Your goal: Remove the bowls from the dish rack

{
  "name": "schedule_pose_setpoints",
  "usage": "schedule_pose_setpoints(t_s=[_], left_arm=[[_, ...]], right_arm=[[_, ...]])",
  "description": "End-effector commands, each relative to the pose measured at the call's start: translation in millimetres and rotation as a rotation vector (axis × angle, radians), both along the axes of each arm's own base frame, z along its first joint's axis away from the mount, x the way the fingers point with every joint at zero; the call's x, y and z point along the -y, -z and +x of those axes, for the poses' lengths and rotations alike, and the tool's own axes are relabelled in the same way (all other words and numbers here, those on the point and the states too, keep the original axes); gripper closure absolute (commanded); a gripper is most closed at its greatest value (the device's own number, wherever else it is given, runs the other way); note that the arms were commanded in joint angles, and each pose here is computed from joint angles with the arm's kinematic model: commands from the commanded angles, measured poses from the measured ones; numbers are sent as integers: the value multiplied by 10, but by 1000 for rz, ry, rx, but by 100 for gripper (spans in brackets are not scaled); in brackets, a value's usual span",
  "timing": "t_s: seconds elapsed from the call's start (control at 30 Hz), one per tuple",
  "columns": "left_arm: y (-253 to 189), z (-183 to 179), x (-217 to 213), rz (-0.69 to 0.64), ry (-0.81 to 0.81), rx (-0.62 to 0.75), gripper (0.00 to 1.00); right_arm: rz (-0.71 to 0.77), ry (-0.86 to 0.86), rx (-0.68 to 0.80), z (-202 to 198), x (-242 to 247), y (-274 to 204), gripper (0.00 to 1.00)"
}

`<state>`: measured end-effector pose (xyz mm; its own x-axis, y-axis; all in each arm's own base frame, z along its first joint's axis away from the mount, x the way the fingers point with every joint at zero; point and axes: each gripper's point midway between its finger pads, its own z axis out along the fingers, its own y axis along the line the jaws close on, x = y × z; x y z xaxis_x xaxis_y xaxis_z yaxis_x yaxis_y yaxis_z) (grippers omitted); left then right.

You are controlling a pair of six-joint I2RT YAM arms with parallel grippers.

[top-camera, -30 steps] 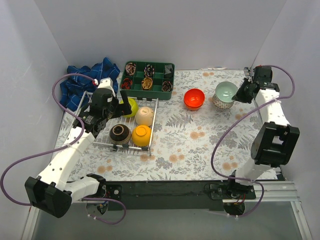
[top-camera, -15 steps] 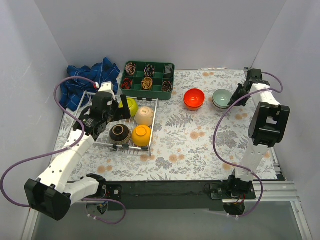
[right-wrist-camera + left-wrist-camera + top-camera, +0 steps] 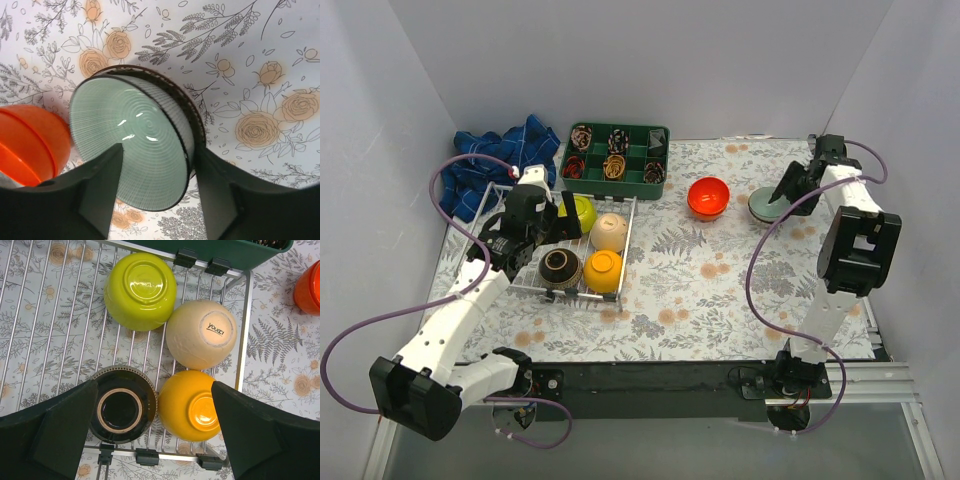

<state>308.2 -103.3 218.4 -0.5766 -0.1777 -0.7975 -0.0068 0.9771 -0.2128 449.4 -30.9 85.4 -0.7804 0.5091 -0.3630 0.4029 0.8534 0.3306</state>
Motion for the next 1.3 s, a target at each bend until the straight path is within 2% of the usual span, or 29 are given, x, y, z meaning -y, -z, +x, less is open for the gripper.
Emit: schedule_pose_setpoints(t_s=[0.0, 0.17, 0.3, 0.37, 0.53, 0.73, 0.87, 0.9, 1.07, 1.27], left_arm=[[-16, 12, -15, 13, -3, -6, 2], [12, 46, -1, -2, -28, -37, 2], [-2, 82, 55, -30, -32, -48, 2], [11, 105, 74, -42, -41, -56, 2], [75, 152, 116, -84, -76, -80, 2], [246, 344, 56, -138, -151, -127, 2], [286, 562, 3, -165, -167, -117, 2], [305, 609, -6, -165, -171, -122, 2], [442, 911, -173, -200, -232, -138, 2], [648, 1082, -248, -302, -235, -196, 2]], right_arm=[[-97, -9, 87, -74, 104, -539, 29], [-146, -41, 128, -223, 56, -759, 19], [-165, -64, 146, -290, 53, -837, 19], [-128, -87, 158, -364, -43, -870, 20], [-32, -219, 263, -522, -602, -1030, 20], [66, -474, 338, -1059, -1646, -1078, 17], [174, -573, 421, -1375, -2091, -1146, 16], [206, -603, 402, -1514, -2209, -1070, 16], [255, -664, 439, -1783, -2392, -1077, 15], [263, -698, 471, -1927, -2400, -1106, 13]])
